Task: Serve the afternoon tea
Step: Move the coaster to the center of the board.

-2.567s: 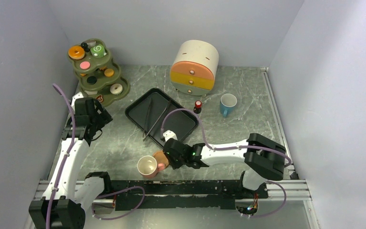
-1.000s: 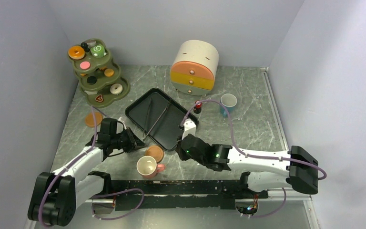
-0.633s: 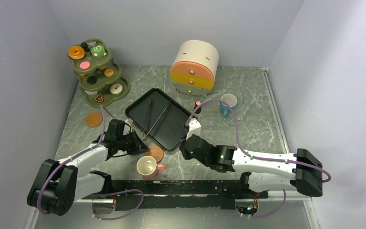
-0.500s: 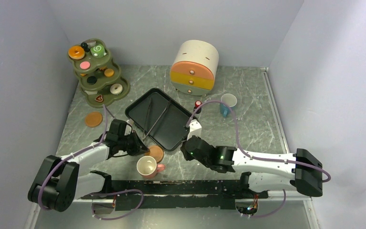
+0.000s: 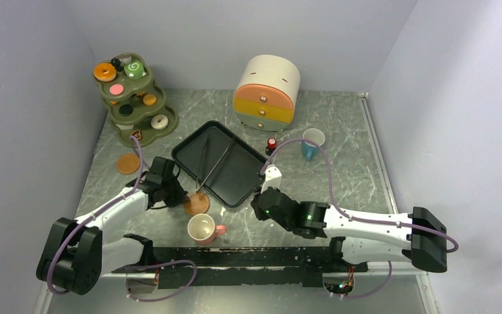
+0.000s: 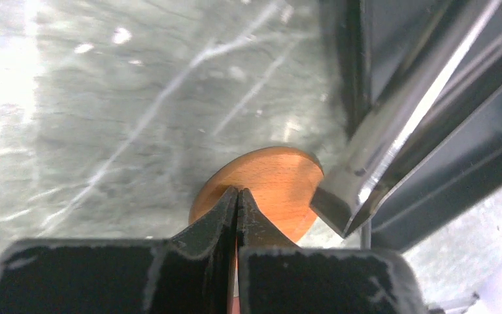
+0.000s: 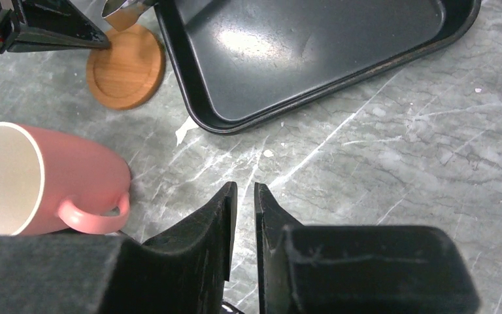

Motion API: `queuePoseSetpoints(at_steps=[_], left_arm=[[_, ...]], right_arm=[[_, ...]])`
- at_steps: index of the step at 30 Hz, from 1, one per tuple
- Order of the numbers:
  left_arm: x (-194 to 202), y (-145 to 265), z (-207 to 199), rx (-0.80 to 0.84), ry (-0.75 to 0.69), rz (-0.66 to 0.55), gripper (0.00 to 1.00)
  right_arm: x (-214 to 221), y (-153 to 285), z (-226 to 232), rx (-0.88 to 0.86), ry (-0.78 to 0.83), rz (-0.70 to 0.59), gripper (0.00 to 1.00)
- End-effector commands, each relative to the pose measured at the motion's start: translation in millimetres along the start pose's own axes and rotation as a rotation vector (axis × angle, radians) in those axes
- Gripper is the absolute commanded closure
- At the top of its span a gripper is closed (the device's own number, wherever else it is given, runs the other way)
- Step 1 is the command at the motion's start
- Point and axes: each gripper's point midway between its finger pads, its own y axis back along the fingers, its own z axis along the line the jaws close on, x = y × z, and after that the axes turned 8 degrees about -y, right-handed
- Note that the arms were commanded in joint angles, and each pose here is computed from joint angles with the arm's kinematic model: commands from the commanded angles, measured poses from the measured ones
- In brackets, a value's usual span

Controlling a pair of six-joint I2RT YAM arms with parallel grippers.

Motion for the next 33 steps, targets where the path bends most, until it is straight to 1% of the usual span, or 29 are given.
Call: queuePoseSetpoints(at_steps=[1,4,8,11,19,24,29,33], left_arm=[[3.8,7.8,57.4,-0.302,0.088,-0.044,0.95],[0.0,13.7,70.4,-0.391,0.123,-0.07,0.93],[-11.8,15.4,71.5,-0.42,0.147,-0.113,0.9],[-23.9,14.9,75.3,-0.441,0.181,-0.132,0.89],[-80.9,13.2,100.0,-0.494,0.286,-0.205,0.92],[-112.3,-3.3,97.4,-0.493,0.29,-0.222,0.93],[-128.5,-28.9,98.7,-0.514,0.306,-0.198,0.95],[-138.5,-48.8,94.2,-0.51,0.324,-0.15,0.95]], right_arm=[[-4.7,4.9,-7.2,0.02,-0.026,-0.036,0.79],[-5.6,8.0,-11.2,0.023,-0.031,-0.046,0.79],[-4.7,10.3,-12.9,0.021,-0.035,-0.045,0.79],[-3.6,11.4,-13.2,0.017,-0.039,-0.042,0.79],[-1.0,15.3,-15.4,-0.001,-0.065,-0.046,0.78],[-0.9,16.0,-17.4,0.0,-0.066,-0.053,0.78],[-1.7,18.5,-21.4,0.005,-0.067,-0.062,0.78],[-2.7,22.8,-26.8,0.01,-0.074,-0.076,0.78]])
